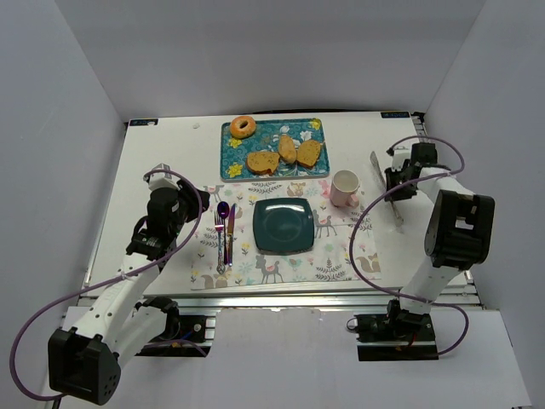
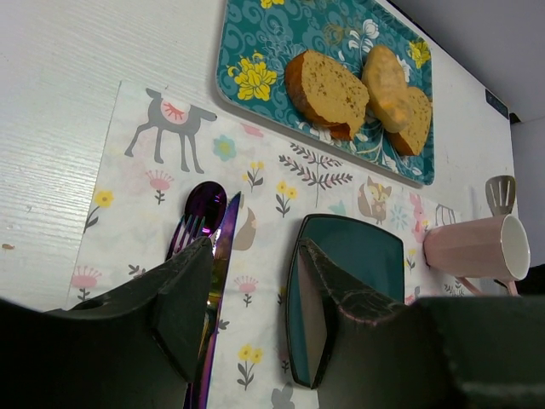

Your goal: Place the bread

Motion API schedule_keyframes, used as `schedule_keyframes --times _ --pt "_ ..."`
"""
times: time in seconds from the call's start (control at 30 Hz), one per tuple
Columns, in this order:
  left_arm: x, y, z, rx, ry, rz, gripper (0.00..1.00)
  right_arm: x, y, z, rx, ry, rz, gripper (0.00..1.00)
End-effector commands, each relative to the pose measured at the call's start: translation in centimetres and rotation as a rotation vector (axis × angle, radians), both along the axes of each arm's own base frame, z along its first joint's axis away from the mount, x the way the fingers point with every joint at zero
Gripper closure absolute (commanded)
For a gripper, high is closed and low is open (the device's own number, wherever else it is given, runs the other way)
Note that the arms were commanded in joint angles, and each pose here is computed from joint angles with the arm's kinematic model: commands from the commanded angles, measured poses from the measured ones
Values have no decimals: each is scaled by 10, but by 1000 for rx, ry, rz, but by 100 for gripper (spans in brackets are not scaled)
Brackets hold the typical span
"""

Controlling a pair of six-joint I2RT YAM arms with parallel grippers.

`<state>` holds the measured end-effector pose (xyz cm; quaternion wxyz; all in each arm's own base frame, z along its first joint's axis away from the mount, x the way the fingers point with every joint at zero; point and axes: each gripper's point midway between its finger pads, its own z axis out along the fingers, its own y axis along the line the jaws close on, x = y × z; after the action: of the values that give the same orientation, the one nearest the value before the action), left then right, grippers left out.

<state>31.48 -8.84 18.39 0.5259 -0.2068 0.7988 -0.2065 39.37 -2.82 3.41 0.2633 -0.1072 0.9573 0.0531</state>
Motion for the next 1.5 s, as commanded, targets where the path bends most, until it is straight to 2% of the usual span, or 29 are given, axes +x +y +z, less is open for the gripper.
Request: schedule_keyframes --times 0.0,0.07,0.2,0.33,0.4,0.5,0.57,0.67,0.83,1.03,1.47 --pt "3 1 18 -11 -41 7 45 45 32 132 59 -326 229 77" --pt "6 -2 17 -20 -40 -5 45 50 57 164 81 -375 325 62" --pt "9 -4 21 -25 -49 -11 45 53 86 191 116 -414 433 56" --pt "10 -4 23 -23 -51 -10 45 60 133 214 87 -485 573 55" --pt "9 -4 23 -25 -53 -9 45 64 153 211 114 -473 600 56" --pt "8 -4 24 -32 -55 -5 45 73 176 224 216 -447 549 60" --pt "8 -3 28 -38 -66 1 45 80 190 217 340 -369 465 63" --pt "7 -2 30 -46 -69 9 45 86 203 204 443 -319 340 63" --pt "6 -1 31 -47 -65 17 45 95 217 188 496 -245 164 61" --pt "6 -1 31 -73 -65 32 45 86 237 171 576 -148 144 58" --pt "7 -2 29 -84 -56 32 45 78 242 135 564 -62 102 57"
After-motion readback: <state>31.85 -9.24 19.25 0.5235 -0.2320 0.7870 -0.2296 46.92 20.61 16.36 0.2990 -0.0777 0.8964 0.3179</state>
